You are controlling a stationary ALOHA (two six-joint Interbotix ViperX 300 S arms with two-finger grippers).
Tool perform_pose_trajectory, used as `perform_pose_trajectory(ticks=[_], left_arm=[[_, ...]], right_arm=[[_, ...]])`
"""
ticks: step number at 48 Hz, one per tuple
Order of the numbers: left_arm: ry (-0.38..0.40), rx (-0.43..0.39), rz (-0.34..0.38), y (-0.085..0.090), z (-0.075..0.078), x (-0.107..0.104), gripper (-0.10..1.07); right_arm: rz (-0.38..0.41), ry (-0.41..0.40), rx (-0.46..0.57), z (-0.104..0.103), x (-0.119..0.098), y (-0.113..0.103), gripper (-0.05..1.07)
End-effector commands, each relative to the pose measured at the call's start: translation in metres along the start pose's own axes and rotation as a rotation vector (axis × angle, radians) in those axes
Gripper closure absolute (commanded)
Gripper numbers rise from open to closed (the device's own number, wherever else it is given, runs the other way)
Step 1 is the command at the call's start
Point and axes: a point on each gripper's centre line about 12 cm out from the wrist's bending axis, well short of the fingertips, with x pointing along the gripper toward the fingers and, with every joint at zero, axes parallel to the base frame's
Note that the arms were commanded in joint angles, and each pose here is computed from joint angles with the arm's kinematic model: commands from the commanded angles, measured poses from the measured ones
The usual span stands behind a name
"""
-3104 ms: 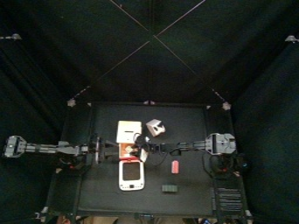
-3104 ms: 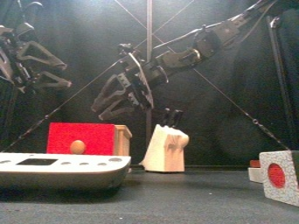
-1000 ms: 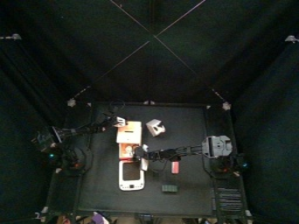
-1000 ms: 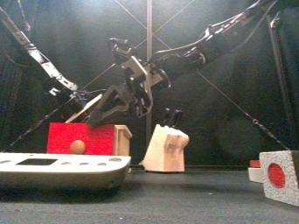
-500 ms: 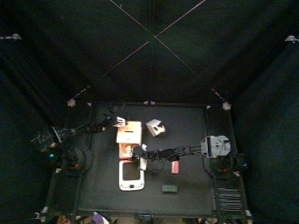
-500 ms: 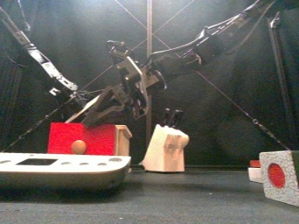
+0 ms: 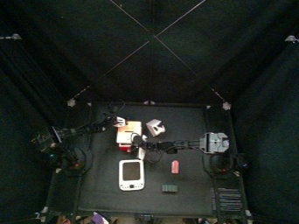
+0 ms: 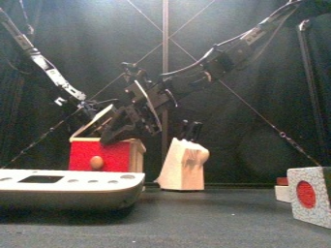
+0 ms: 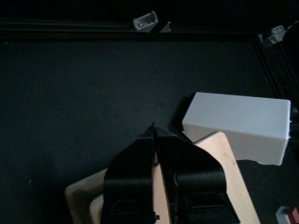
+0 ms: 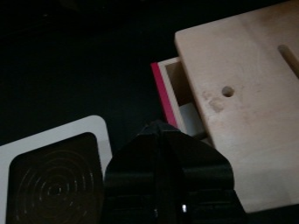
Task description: Close drawer
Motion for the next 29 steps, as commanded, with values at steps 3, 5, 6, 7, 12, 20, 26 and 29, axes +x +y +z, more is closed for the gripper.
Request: perform_pose_trajectory(ticks=[3, 5, 6, 7, 12, 20, 26, 29], left_arm=[[-0.007, 0.003, -0.009, -0.003, 0.003, -0.001, 0.58], [-0.004, 0.004, -0.008, -0.003, 0.002, -0.001, 0.58], [-0.007, 0.003, -0.009, -0.003, 0.003, -0.001, 0.58], [-0.005, 0.003, -0.009, -0.003, 0.002, -0.001, 0.58], [-0.005, 0.004, -0.009, -0.003, 0.002, -0.002, 0.58], [-0.006, 0.003, -0.010, -0.003, 0.003, -0.002, 0.58], [-0.006, 0.004, -0.011, -0.004, 0.002, -0.002, 0.58], [-0.006, 0.003, -0.010, -0.003, 0.003, -0.002, 0.58]], right_arm=[[-0.035, -0.042, 0.019, 0.020, -0.003, -0.019, 0.59], [-0.044, -0.040, 0.025, 0.020, -0.001, -0.024, 0.59], [-0.049, -0.039, 0.029, 0.021, -0.001, -0.026, 0.59], [-0.053, -0.038, 0.030, 0.021, 0.000, -0.028, 0.59], [-0.066, -0.037, 0.035, 0.022, 0.003, -0.034, 0.59], [-0.091, -0.033, 0.043, 0.026, 0.006, -0.044, 0.59], [-0.104, -0.039, 0.047, 0.032, 0.007, -0.049, 0.59], [-0.108, -0.037, 0.049, 0.032, 0.008, -0.051, 0.59]])
